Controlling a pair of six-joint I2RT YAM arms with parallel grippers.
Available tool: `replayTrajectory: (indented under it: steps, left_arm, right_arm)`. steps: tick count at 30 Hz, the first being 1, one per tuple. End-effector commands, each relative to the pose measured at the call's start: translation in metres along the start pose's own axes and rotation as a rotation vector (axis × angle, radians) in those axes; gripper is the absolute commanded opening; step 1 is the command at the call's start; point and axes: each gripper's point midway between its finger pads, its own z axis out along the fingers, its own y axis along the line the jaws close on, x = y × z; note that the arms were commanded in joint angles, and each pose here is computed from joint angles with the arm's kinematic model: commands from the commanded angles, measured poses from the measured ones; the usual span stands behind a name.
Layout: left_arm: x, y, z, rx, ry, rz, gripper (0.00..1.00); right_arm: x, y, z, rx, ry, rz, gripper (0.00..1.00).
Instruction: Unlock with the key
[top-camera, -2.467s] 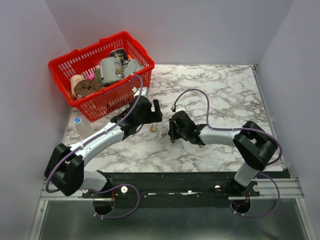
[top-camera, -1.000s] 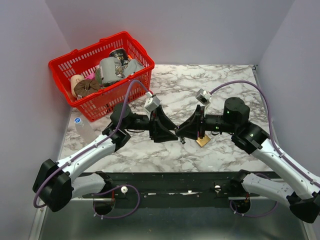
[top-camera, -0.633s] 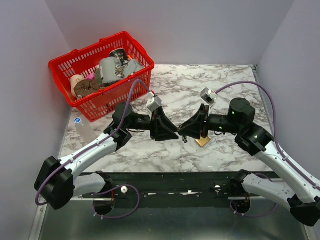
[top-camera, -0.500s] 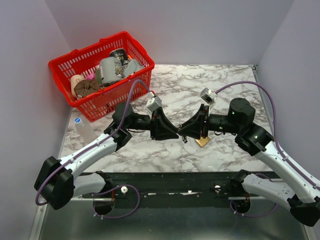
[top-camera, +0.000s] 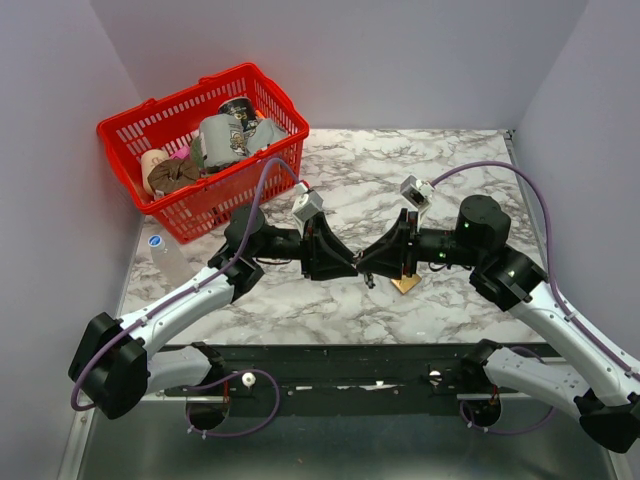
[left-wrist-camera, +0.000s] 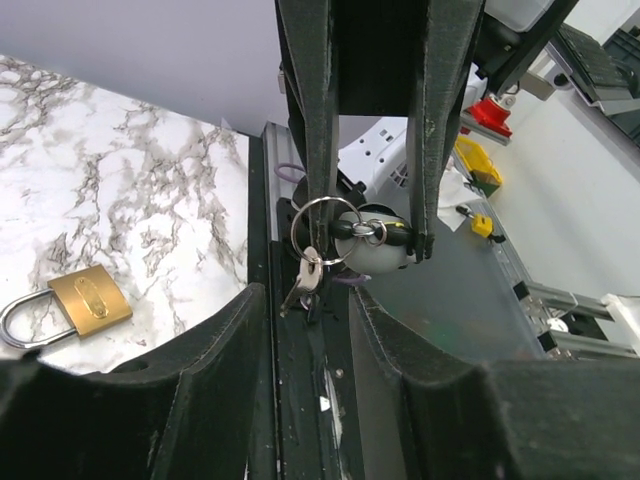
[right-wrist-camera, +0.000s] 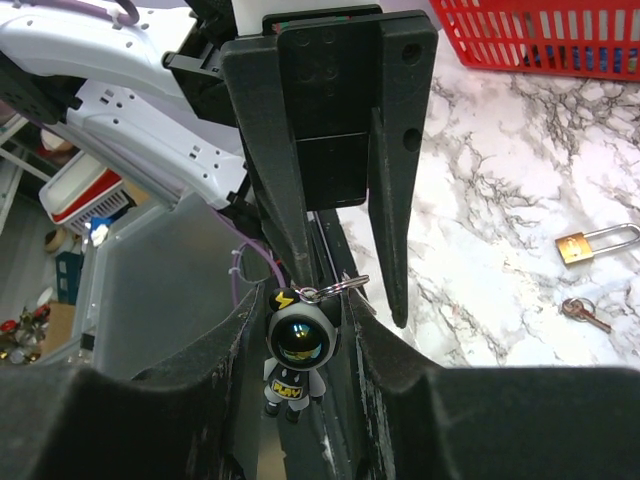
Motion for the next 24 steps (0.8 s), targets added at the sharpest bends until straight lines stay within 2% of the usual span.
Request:
replayTrajectory:
  steps: [1,6,12,19,22,24]
  left_arm:
    - [0.000,0.008,0.002,-0.040,-0.013,0.028,0.50]
    - [0.001,0.015,0.000,-0.087,-0.010,0.039,0.51]
    - [0.000,0.010,0.001,-0.064,-0.015,0.052,0.38]
    - [0.001,0.005,0.001,-0.039,-0.021,0.054,0.38]
    - [-0.001,0.004,0.001,-0.038,-0.026,0.057,0.43]
    - [-0.001,0.004,0.001,-0.038,-0.026,0.057,0.43]
  right_arm:
    - [-0.004,0.006,0.000,-0.038,-0.007,0.016,0.01]
    - [-0.003,0.007,0.000,-0.044,-0.004,0.025,0.01]
    - [-0.002,0.001,0.000,-0.026,-0.007,0.036,0.01]
    - [0.002,-0.004,0.001,-0.014,-0.001,0.062,0.01]
    - [0.002,-0.006,0.001,-0.011,-0.002,0.070,0.01]
    - [0.003,-0.007,0.001,-0.011,0.000,0.075,0.01]
